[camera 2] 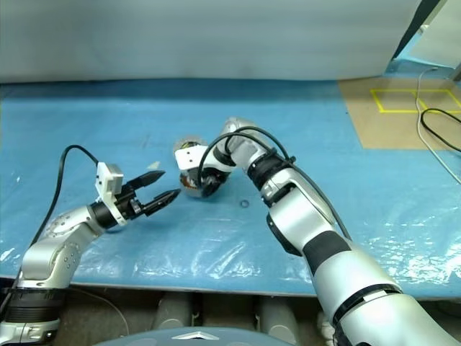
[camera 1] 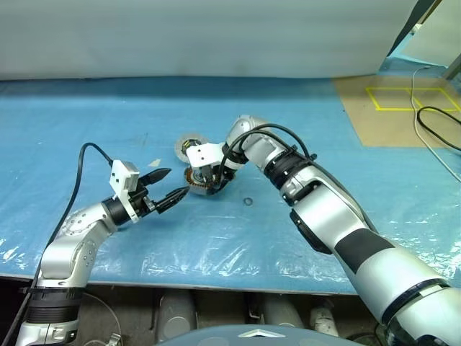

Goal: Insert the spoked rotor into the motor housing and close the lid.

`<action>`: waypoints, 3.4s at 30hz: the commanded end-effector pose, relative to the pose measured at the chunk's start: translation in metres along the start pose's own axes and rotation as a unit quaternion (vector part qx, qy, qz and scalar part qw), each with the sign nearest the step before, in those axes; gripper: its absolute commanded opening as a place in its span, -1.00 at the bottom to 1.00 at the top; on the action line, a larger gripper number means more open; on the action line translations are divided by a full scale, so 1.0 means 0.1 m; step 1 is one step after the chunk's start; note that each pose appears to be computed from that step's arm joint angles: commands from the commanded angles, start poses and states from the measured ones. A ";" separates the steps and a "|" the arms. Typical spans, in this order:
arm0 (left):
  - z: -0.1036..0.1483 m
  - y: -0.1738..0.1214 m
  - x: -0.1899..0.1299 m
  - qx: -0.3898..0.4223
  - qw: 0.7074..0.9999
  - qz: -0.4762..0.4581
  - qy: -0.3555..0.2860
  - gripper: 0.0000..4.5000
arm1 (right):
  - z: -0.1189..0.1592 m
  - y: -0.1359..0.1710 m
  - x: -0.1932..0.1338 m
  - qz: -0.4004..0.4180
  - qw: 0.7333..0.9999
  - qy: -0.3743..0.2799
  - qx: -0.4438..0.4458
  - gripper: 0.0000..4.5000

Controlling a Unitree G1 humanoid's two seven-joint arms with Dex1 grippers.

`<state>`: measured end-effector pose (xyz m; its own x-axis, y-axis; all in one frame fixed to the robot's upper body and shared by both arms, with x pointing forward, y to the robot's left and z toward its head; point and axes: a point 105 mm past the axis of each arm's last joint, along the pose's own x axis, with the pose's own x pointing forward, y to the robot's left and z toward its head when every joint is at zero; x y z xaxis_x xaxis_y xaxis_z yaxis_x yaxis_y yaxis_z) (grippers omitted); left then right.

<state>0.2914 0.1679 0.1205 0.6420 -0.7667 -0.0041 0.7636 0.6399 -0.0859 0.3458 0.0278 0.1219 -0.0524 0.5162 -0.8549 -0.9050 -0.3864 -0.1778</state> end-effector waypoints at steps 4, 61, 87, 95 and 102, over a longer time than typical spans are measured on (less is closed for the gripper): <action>0.09 -0.03 0.02 0.008 1.000 -0.029 0.000 1.00 | 0.16 0.23 -0.08 0.015 1.000 -0.006 -0.013 0.00; -0.02 0.00 0.07 0.014 0.998 -0.053 0.014 1.00 | -0.03 0.79 0.28 0.057 0.992 0.060 0.094 0.59; 0.00 -0.02 0.22 0.017 0.997 -0.076 0.010 1.00 | 0.50 0.35 -0.57 -0.028 0.999 -0.013 0.027 0.59; 0.09 -0.05 0.15 0.016 0.997 -0.069 -0.001 1.00 | 0.24 0.52 -1.09 -0.086 0.978 -0.169 0.087 0.59; 0.23 -0.17 0.07 0.014 0.997 -0.078 -0.019 1.00 | -0.28 0.81 -1.13 -0.222 0.921 -0.252 0.196 0.59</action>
<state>0.2886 0.1528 0.1292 0.5313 -0.8471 0.0075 0.8442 0.5287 -0.0879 0.2930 -0.0792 0.1782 0.2012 0.8713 -0.4475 -0.9785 0.1579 -0.1324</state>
